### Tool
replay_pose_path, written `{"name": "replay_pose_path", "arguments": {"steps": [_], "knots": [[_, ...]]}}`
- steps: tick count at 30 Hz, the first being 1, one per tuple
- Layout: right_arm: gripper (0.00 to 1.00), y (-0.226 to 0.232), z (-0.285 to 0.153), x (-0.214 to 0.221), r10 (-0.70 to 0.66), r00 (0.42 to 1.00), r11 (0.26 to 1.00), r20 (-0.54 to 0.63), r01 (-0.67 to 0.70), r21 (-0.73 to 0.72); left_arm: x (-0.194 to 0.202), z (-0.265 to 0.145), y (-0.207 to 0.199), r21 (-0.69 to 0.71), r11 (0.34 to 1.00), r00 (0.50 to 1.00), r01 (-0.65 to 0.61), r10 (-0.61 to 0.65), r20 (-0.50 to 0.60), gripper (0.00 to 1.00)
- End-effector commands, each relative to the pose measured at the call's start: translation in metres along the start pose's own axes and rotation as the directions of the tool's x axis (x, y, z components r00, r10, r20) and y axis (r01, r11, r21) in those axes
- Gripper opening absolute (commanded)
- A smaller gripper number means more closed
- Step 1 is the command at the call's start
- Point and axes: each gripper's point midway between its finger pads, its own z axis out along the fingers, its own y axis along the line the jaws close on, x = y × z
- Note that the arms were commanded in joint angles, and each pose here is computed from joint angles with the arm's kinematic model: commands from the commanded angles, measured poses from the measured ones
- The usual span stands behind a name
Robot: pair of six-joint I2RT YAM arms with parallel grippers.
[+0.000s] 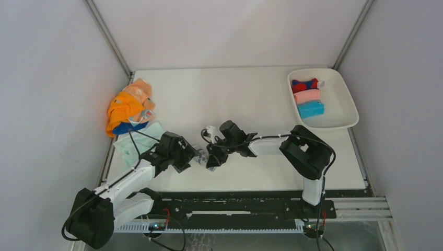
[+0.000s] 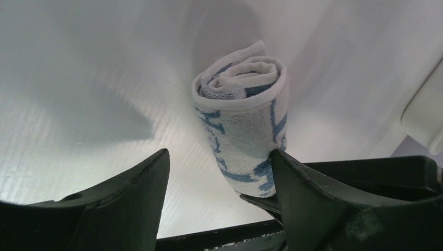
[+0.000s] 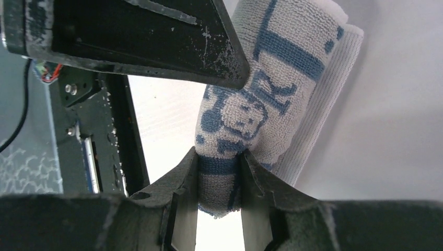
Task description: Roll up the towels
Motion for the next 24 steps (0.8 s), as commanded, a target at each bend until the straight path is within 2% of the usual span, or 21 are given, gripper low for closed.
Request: {"name": "replay_pose_path", "arguments": {"steps": [1,7,15,24], "knots": [[0.25,0.000,0.006,0.068,0.209,0.959,0.973,-0.194,-0.223,-0.057,-0.006,0.005,-0.015,0.081,0.996,0.999,0.034,-0.035,0.013,0.76],[0.25,-0.007,0.006,0.074,0.274,0.940,0.954,-0.204,-0.292,-0.065,-0.015,0.000,-0.017,0.119,0.992,0.996,0.049,-0.057,0.063,0.76],[0.26,-0.018,0.007,0.083,0.367,0.904,0.919,-0.219,-0.389,-0.067,-0.007,0.016,-0.001,0.057,0.997,0.998,0.058,-0.059,0.021,0.75],[0.28,-0.021,0.010,0.096,0.405,0.879,0.901,-0.253,-0.431,-0.056,-0.018,0.030,-0.001,0.018,0.998,0.997,0.053,-0.054,0.048,0.73]]}}
